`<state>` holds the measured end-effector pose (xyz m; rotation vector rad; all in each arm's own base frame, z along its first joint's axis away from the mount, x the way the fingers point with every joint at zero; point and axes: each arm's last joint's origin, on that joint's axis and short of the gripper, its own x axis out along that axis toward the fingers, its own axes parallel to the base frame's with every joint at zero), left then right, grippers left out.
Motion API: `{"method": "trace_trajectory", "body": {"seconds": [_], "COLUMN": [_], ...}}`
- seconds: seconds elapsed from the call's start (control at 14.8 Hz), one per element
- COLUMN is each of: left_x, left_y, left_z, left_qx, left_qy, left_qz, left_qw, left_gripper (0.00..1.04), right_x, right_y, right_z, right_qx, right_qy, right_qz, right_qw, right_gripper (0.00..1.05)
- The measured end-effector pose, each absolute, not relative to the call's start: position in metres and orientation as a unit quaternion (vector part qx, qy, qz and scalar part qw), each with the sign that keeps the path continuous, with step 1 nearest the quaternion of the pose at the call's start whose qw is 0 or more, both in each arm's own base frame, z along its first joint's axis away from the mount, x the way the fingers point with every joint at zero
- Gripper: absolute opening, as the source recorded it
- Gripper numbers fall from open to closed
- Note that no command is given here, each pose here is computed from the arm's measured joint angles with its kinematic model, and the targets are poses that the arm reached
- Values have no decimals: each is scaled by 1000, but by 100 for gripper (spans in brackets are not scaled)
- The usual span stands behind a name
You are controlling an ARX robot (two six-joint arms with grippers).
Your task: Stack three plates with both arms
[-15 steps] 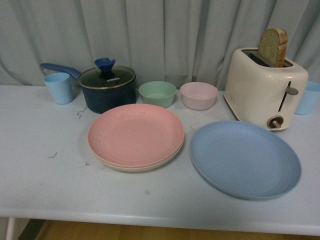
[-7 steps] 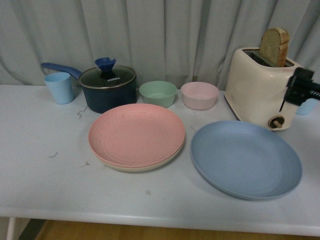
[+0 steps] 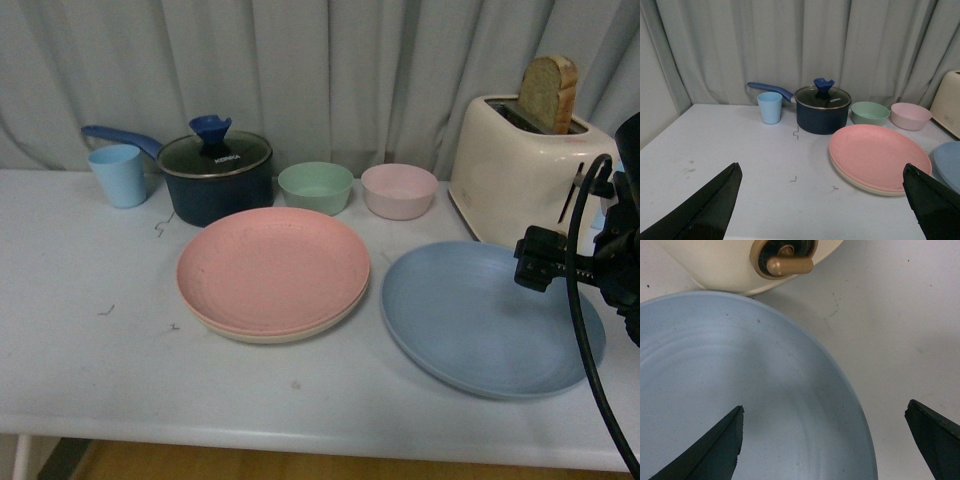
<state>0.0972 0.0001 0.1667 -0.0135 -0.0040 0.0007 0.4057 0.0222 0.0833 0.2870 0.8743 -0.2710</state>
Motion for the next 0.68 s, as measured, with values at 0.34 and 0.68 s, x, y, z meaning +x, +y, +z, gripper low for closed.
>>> {"method": "trace_trajectory", "body": {"seconds": [0.34, 0.68], "left_x": [97, 97], "left_y": [0, 0], "left_z": [167, 167], "left_qx": [-7, -7], "left_qy": [-2, -2], "left_qz": [0, 0], "left_qw": [1000, 1000], "left_gripper": [98, 98], "right_x": [401, 404], "right_y": [17, 14], "right_z": [55, 56], "right_qx": [133, 135], "right_qy": [442, 430], "right_qz": [-132, -126], "right_qw": [877, 884], "right_gripper": [98, 56]}}
